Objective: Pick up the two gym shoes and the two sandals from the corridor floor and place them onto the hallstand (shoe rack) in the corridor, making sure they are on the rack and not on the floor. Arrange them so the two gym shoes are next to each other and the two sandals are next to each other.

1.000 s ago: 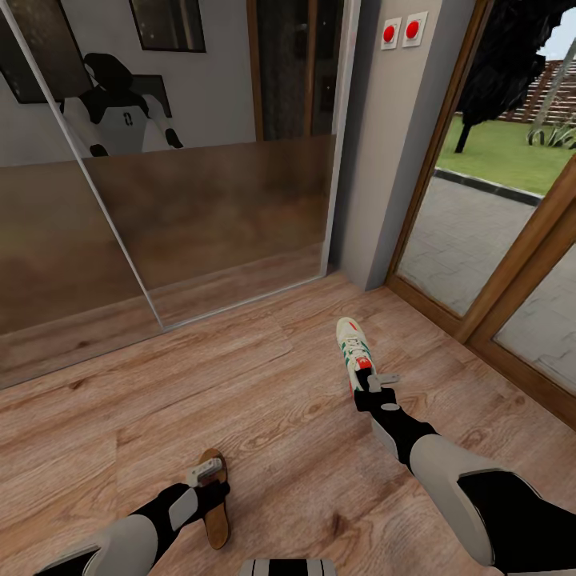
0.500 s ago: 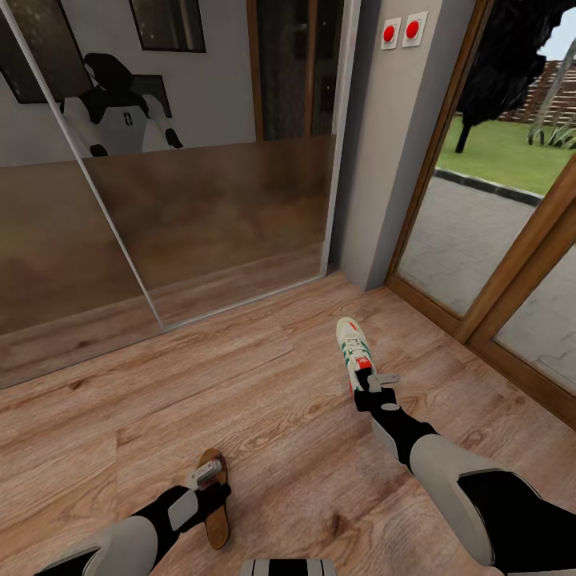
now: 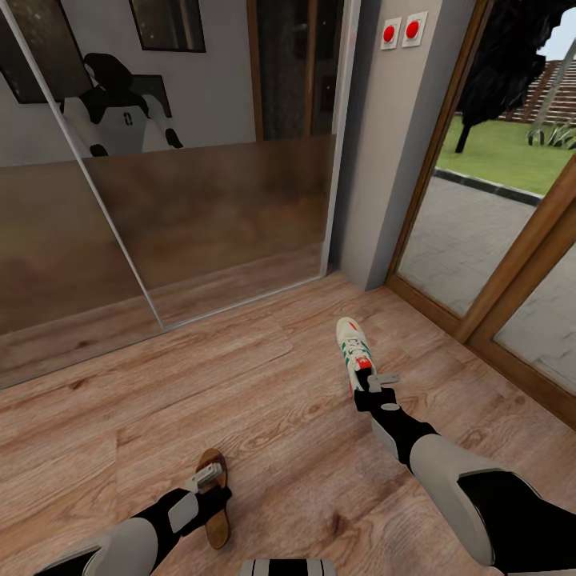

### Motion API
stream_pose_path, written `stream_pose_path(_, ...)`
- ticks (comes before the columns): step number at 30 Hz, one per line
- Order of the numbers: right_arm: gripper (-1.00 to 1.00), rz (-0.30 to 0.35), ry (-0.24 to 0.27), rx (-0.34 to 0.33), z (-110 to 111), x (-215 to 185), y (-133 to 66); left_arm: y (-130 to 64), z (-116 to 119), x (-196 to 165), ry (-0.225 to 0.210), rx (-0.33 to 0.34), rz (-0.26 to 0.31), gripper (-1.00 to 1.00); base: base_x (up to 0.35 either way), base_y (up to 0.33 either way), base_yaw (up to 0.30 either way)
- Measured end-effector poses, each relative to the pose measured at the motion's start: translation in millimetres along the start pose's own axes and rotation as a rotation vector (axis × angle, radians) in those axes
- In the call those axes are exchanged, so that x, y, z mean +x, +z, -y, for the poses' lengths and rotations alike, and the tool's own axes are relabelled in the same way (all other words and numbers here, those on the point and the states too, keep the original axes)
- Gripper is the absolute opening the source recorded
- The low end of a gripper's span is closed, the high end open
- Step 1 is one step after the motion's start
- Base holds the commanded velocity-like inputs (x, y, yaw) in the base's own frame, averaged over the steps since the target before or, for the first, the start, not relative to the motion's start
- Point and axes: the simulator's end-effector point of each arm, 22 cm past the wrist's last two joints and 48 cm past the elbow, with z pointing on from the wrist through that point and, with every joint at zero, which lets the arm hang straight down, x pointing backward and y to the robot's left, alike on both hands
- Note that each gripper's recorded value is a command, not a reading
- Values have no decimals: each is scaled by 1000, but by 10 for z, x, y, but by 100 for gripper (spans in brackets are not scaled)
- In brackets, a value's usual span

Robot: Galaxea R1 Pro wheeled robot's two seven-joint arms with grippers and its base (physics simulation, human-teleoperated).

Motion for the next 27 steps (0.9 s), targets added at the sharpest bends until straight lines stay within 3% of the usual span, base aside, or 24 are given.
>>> stream_pose_path(27,-100,0,0,0,0,0,0,1,7,11,0,4,-2,100,-26,0,0)
